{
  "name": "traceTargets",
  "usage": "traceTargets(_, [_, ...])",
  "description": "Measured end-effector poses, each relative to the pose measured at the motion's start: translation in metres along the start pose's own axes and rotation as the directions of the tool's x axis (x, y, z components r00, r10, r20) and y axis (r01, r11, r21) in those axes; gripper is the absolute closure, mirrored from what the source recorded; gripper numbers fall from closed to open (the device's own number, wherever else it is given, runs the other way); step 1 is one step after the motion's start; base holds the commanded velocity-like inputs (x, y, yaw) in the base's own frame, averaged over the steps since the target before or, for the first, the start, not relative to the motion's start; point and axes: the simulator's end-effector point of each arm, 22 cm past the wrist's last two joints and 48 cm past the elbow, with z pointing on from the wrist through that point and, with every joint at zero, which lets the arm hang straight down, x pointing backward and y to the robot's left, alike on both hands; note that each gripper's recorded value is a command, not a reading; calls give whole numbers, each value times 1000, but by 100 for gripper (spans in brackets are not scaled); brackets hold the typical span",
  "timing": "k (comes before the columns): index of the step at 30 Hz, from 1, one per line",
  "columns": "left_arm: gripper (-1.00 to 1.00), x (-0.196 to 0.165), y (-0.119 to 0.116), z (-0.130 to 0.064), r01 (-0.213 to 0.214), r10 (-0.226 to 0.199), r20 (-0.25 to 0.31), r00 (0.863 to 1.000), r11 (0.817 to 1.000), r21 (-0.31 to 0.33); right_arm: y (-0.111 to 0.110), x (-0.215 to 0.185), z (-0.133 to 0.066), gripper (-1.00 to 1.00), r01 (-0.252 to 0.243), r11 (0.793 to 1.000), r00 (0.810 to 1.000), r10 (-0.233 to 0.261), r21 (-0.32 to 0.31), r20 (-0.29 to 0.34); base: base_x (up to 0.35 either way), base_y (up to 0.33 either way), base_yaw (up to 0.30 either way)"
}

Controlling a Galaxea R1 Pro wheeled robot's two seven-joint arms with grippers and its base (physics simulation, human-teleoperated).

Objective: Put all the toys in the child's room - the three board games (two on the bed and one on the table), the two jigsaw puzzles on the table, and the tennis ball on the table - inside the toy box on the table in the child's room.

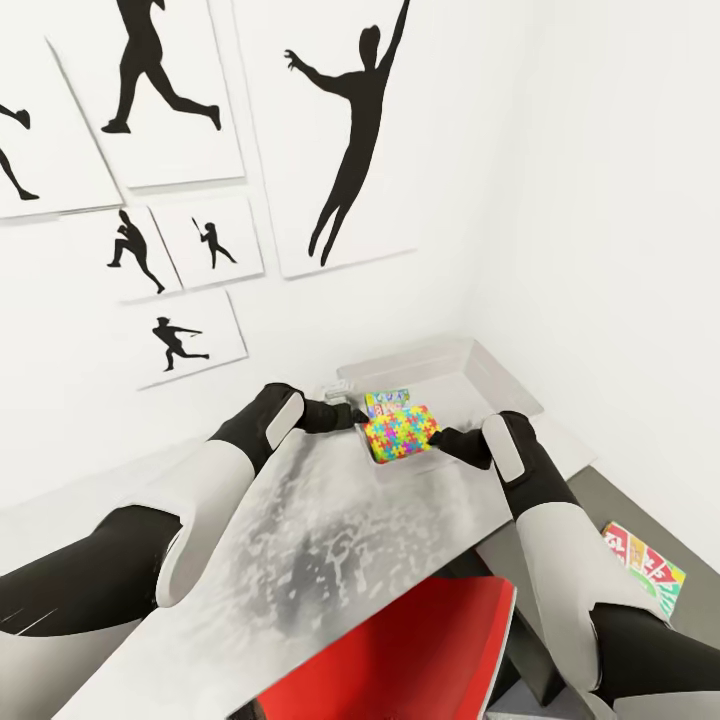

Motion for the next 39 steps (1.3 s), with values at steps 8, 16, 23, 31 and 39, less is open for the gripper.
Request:
traceTargets(8, [-100, 0, -5, 1, 0, 0, 0, 1000, 1000, 23, 2, 0, -1, -100, 8, 1000, 1000, -8, 4, 3, 0, 0, 0])
traceTargets(16, [-100, 0, -5, 1, 0, 0, 0, 1000, 1000, 23, -1, -2, -2, -100, 9, 1000, 1000, -9, 6, 1, 0, 0, 0])
traceTargets(23, [-100, 0, -5, 1, 0, 0, 1, 1000, 1000, 23, -2, 6, -4, -100, 14, 1000, 999, -14, 0, -42, 0, 0, 0])
traceTargets(31, [-100, 1, -5, 1, 0, 0, 0, 1000, 1000, 24, -6, 12, -5, -100, -2, 1000, 997, 1, -6, -77, 0, 0, 0])
traceTargets(39, [-100, 1, -5, 1, 0, 0, -1, 1000, 1000, 24, -5, 15, -5, -100, 3, 1000, 996, -3, -5, -85, 0, 0, 0])
